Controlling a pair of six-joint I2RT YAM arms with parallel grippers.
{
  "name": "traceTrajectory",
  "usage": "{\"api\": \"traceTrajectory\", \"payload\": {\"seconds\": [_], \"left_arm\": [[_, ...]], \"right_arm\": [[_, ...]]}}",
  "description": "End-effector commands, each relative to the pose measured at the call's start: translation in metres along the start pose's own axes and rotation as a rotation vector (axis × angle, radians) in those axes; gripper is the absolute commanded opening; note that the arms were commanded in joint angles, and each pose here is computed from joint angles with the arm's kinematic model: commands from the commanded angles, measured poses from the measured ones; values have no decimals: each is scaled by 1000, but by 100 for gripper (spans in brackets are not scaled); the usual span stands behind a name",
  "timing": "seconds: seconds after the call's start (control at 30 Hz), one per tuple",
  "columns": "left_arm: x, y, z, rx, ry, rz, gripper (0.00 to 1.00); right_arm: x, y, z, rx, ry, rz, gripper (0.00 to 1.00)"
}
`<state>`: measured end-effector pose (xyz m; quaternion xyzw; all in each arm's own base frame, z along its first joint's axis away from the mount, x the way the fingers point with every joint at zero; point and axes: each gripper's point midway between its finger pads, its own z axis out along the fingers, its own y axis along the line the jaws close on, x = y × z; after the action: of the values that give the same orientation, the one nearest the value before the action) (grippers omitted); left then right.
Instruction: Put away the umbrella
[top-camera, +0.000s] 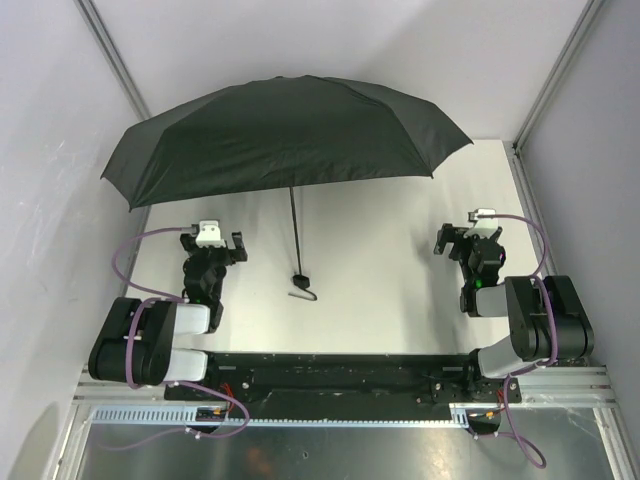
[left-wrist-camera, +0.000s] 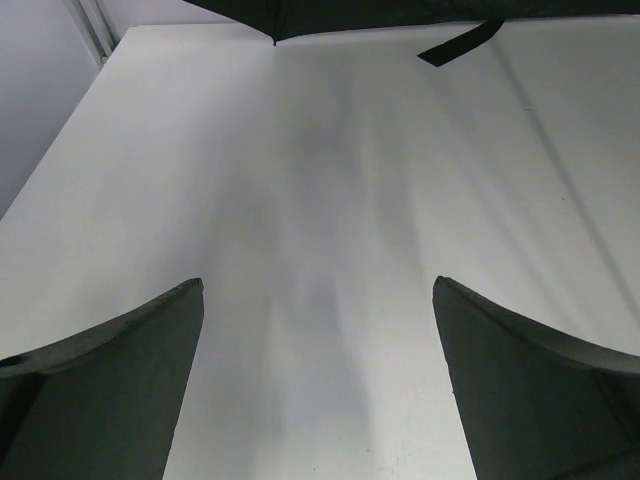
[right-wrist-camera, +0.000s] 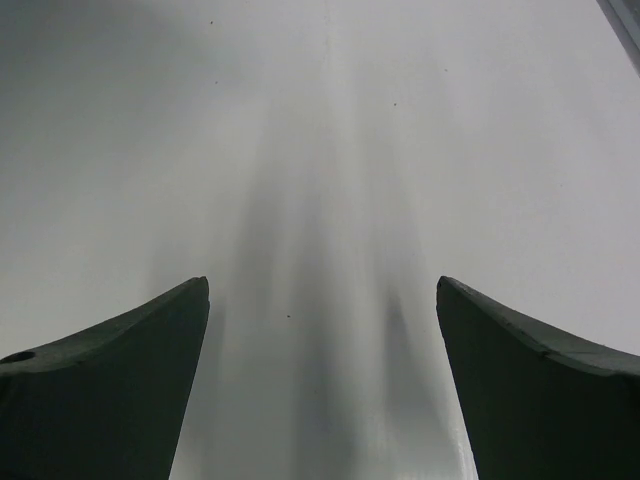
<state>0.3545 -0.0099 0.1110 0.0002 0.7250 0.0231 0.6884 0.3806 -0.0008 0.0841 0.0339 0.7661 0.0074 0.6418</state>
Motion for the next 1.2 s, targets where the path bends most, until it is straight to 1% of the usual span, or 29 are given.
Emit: {"api": "traceTrajectory", "payload": {"seconds": [0.0,0.2,0.3,0.37,0.43,0.47,0.53,0.57,0.6,0.63,0.7,0.77,0.83,0.87,0.9,0.93,1.0,1.03,1.07,1.17], "left_arm": [[-19,3,3,-16,-66,22,99],[-18,3,2,-17,-64,23,99],[-19,4,3,-16,-67,23,100],[-19,4,3,-14,-66,22,99],[-18,4,3,-13,-65,22,99],[-19,4,3,-14,-65,20,100],[-19,6,3,-21,-67,15,99],[-23,9,2,-43,-78,10,99],[-28,13,0,-91,-85,8,99],[-35,19,-5,-151,-92,3,99],[-66,28,-14,-262,-128,-29,99],[-96,29,-25,-302,-151,-111,99],[-121,26,-41,-285,-185,-236,99],[-129,28,-49,-289,-204,-326,99],[-135,32,-59,-307,-230,-431,100],[-142,39,-72,-338,-266,-565,100],[-143,49,-95,-387,-296,-845,99],[-144,50,-104,-376,-305,-904,99],[-158,47,-110,-325,-342,-913,100],[-190,32,-120,-183,-367,-794,100]], "right_arm": [[-7,0,0,-2,-24,8,99],[-10,0,1,-3,-33,9,99],[-29,0,-3,87,-36,-32,99],[-59,6,-15,178,-65,-83,99],[-92,11,-34,253,-127,11,99],[-104,17,-43,247,-139,103,99],[-114,20,-63,220,-91,259,99],[-113,14,-74,229,-72,325,99],[-112,12,-83,200,-62,378,99],[-112,13,-89,153,-56,425,99],[-107,22,-99,67,-10,480,98],[-99,34,-106,31,35,509,98],[-92,58,-110,-15,72,508,99],[-91,73,-111,-49,82,506,99],[-89,92,-112,-96,97,499,99],[-90,114,-111,-152,101,494,99],[-90,158,-111,-250,107,469,99],[-92,181,-111,-293,107,449,99],[-88,205,-108,-329,123,415,99],[-96,287,-101,-503,155,356,99]]}}
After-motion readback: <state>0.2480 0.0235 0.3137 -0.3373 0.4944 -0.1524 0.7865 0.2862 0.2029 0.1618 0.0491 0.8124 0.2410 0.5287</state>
